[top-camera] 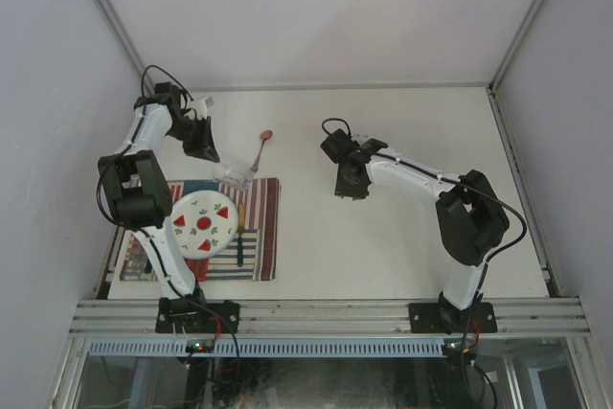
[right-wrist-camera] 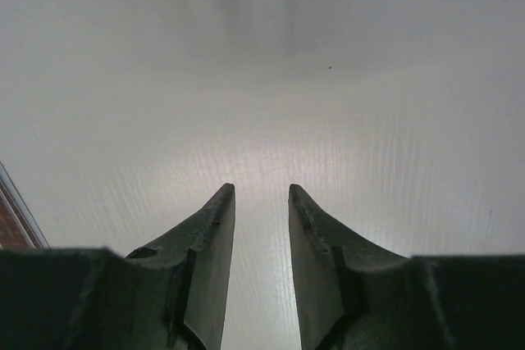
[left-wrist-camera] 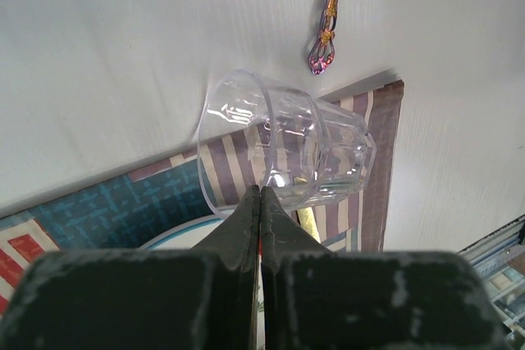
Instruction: Set the dinner table for one person
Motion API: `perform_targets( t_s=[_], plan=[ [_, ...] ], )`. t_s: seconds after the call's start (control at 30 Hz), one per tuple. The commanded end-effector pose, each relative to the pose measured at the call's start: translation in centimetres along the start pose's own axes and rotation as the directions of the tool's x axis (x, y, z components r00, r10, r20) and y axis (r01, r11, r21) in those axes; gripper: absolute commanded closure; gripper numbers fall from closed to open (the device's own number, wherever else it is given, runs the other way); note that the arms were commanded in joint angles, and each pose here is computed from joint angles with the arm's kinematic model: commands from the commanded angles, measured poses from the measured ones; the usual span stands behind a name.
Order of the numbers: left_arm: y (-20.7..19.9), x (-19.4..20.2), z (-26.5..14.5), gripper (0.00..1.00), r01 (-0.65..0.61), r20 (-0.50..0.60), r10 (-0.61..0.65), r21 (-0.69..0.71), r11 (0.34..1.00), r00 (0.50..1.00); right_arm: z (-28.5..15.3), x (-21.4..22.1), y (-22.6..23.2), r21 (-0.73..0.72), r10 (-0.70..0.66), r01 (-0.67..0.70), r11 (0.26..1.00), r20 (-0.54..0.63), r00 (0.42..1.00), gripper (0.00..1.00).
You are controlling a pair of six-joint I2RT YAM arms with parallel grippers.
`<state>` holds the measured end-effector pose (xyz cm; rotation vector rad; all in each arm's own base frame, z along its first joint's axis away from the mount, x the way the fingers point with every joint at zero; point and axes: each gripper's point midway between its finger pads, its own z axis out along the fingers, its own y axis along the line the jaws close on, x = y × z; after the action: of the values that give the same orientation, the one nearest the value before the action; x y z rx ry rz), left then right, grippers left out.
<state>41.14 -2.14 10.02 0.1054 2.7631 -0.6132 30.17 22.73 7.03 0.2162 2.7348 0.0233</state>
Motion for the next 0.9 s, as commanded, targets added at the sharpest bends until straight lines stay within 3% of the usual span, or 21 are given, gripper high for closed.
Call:
perform_targets(
  t_s=[0.0, 0.37, 0.53, 0.67, 0.87],
  plan=[
    [-2.1, -0.5, -3.0, 1.00, -0.055, 0.018, 0.055, -0.011, 0.998, 0.998, -0.7, -1.8, 0.8, -0.027, 0.011, -0.010, 1.000, 0.053, 0.999, 0.68],
    [-7.0, 0.5, -5.9, 1.00, -0.152, 0.017, 0.152, 0.017, 0.988, 0.988, -0.5, -2.5, 0.8, -0.029, 0.019, -0.017, 0.999, 0.077, 0.997, 0.69],
    [-6.4, 0.9, -6.0, 1.00, -0.156, 0.021, 0.157, -0.037, 0.987, 0.987, -0.3, -2.3, 0.6, -0.027, 0.001, 0.001, 1.000, 0.069, 0.998, 0.69],
    [-4.0, 0.8, -4.9, 0.80, -0.151, 0.015, 0.153, -0.109, 0.983, 0.988, -0.2, -2.1, 0.8, -0.035, -0.013, 0.015, 0.999, 0.054, 0.998, 0.67],
    [-3.5, 0.2, -3.3, 0.69, -0.021, 0.012, 0.019, 0.152, 0.988, 1.000, -0.7, -1.6, -0.7, 0.013, -0.039, 0.038, 0.999, 0.043, 0.998, 0.67]
  ],
)
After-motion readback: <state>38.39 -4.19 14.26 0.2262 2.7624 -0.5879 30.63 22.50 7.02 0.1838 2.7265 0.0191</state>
